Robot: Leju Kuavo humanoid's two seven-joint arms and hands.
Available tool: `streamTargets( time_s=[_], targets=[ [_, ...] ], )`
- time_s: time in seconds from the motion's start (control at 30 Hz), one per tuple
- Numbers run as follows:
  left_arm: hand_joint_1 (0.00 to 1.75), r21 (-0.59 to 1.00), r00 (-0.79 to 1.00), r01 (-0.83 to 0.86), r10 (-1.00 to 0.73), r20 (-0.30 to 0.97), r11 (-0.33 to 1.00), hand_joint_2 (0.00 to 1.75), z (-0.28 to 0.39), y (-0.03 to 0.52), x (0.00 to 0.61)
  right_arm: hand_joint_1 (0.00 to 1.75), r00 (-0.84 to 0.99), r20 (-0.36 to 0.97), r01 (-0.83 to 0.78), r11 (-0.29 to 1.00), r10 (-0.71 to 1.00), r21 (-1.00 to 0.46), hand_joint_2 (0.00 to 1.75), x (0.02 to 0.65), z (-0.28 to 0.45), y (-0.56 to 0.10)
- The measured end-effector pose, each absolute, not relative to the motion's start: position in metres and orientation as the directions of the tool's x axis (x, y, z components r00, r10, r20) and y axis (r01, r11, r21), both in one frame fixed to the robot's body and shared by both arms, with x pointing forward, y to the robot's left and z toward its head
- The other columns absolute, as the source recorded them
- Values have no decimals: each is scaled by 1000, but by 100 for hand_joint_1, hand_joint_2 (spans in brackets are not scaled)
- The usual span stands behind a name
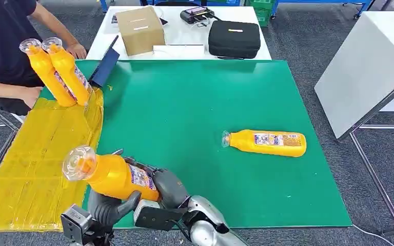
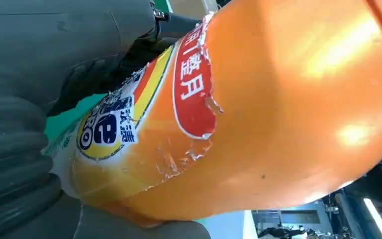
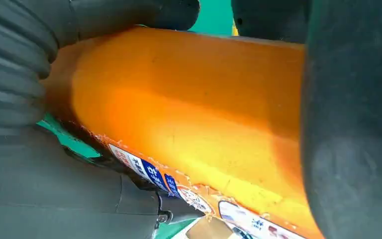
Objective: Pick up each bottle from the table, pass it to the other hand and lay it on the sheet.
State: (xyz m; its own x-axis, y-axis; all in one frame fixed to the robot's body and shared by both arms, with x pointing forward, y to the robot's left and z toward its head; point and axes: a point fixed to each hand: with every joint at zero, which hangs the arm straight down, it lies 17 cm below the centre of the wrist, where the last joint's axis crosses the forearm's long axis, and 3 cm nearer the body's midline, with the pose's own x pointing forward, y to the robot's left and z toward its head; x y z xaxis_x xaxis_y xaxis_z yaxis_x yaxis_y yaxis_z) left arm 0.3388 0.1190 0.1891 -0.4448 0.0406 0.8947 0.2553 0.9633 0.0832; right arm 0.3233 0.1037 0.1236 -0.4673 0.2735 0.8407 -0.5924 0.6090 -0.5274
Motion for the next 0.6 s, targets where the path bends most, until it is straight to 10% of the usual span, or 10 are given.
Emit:
streamTargets(
  time_s=[0.23, 0.27, 0.3, 0.6],
  targets=[
    [175, 85, -444, 255, 38, 895, 963, 175, 188, 119, 339, 175, -467, 839, -587, 611, 280, -531, 175, 323, 122, 103],
    [175, 85, -444, 255, 38, 895, 963, 175, 188, 119, 339, 154, -468, 837, -585, 611, 282, -533, 175, 323, 122, 103],
    [175, 86, -444, 255, 37, 895, 963, 175, 188, 119, 339, 9, -470, 834, -577, 614, 288, -538, 175, 324, 122, 102],
    [175, 472, -465, -133, -475, 747, 871, 175, 190, 180, 375, 0, -422, 795, -421, 683, 435, -597, 175, 357, 107, 17]
  ],
)
